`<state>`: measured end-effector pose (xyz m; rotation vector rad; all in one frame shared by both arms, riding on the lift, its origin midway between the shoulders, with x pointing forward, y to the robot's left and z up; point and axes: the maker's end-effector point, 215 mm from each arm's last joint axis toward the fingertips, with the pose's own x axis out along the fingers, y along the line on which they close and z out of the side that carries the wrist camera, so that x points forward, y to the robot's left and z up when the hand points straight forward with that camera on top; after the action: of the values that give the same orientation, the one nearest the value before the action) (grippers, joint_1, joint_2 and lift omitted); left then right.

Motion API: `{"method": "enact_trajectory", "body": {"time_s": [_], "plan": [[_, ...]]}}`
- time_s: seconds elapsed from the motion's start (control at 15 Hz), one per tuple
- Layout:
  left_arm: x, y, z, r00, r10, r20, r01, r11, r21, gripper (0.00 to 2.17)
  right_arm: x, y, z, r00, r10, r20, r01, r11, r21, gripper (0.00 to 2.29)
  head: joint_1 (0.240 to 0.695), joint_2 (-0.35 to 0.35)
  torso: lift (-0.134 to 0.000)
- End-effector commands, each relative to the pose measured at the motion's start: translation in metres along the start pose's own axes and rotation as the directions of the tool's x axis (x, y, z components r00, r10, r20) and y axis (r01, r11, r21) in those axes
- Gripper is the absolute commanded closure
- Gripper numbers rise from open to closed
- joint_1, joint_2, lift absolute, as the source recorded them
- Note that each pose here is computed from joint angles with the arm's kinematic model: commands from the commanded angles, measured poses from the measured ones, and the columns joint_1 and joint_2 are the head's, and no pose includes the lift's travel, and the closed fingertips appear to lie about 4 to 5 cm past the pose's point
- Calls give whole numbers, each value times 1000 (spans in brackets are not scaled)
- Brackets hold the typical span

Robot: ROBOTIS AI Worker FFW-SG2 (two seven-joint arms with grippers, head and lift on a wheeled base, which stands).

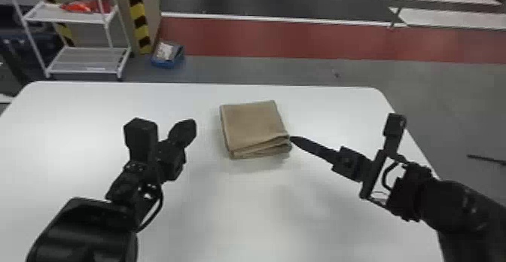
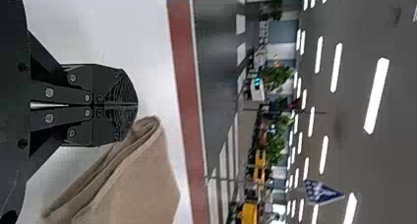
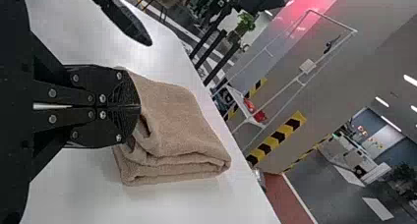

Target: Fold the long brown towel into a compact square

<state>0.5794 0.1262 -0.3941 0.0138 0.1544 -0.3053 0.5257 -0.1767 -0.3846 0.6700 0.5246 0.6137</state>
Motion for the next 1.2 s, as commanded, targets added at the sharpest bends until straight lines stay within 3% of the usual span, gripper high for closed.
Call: {"method": "enact_trajectory", "body": {"time_s": [0.0,0.07,0.13,0.2,0.27,0.33,0.4,0.47,0.53,0.67,0.93,1.13], "plan": [[-32,31,48,990,81,117,-81,997,-7,1875,9,13,-5,999,22,-24,-22,999,-24,2010,695,-60,-119],[-42,37,59,986,94,138,-93,996,-16,1872,13,19,-4,999,22,-28,-24,998,-55,2010,695,-44,-119],[-52,48,68,981,118,151,-116,993,-23,1727,19,25,0,999,20,-27,-22,995,-93,1976,695,-24,-119],[-60,56,78,978,133,163,-130,991,-29,1521,26,31,9,1000,16,-10,-17,989,-146,1737,695,8,-119],[-71,72,76,976,162,145,-158,987,-37,1517,32,34,14,1000,1,-3,-1,979,-205,1504,695,21,-119],[-86,81,76,973,192,130,-189,981,-38,1369,39,42,22,1000,-11,10,14,956,-292,1075,695,37,-119],[-100,92,79,962,240,131,-239,971,-29,748,48,54,25,1000,-17,15,21,924,-382,478,695,50,-119],[-113,100,87,954,262,146,-261,965,-26,225,55,61,23,1000,-25,10,27,896,-443,110,695,86,-119],[-124,99,89,952,266,151,-264,964,-31,83,66,71,20,1000,-22,5,22,868,-496,2,695,105,-119],[-148,101,95,947,280,159,-279,960,-25,83,78,86,22,999,-17,30,31,840,-542,2,695,141,-119],[-178,100,95,940,302,157,-299,953,-39,83,80,92,25,984,-27,174,121,821,-557,39,695,200,-119],[-192,107,100,914,346,211,-342,938,-54,87,65,92,17,958,-34,285,188,824,-534,39,695,205,-119]]}}
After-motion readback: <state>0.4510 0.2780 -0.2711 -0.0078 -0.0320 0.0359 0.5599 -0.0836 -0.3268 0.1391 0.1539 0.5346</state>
